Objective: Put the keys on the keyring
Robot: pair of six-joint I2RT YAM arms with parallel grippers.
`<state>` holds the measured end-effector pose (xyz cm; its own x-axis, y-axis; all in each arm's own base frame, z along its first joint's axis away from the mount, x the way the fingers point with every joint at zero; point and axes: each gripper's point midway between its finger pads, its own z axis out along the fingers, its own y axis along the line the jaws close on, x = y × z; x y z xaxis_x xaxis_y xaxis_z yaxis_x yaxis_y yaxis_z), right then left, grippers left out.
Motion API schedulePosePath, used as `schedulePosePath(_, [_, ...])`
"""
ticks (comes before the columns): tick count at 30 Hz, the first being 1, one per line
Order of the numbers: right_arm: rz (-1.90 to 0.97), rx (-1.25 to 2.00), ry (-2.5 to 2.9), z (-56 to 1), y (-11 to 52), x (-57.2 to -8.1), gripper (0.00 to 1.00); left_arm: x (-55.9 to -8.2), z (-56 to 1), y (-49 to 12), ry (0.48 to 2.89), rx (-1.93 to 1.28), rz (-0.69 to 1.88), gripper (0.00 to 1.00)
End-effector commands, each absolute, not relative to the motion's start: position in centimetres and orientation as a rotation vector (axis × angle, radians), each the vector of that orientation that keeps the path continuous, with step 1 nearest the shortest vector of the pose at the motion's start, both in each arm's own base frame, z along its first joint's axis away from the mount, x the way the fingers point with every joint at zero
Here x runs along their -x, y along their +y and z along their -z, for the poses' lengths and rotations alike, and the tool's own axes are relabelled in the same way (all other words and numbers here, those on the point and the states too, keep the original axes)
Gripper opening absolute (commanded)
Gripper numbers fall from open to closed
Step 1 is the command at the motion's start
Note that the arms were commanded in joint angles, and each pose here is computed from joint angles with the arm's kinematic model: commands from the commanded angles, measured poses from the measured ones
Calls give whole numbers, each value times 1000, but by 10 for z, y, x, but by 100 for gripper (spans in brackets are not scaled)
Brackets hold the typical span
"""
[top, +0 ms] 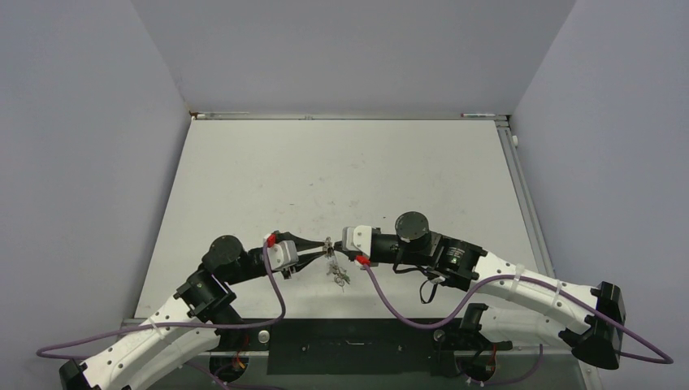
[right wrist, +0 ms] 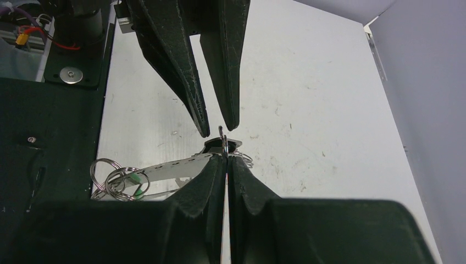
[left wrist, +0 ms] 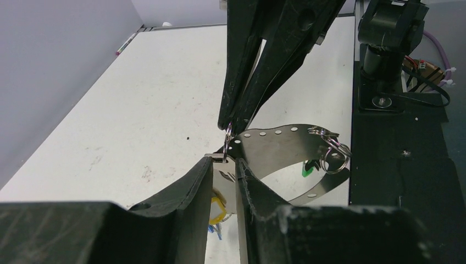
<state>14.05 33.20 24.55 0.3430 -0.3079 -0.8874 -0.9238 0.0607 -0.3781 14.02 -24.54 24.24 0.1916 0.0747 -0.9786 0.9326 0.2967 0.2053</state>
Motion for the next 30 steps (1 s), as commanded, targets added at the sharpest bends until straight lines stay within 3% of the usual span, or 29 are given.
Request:
schedulePosePath(1, [-717,1398,1036,-288,339,-137,5,-136,-272,-248,1129,-1081,835,18])
schedulePosePath(22, [-724,1426,1060,-279,341,-137,5,-138,-272,-247,1129,-1076,827,19])
schedulePosePath(30, [-723,1427,1061,-279,342,-137,5,-137,-272,-248,1128,-1083,832,14])
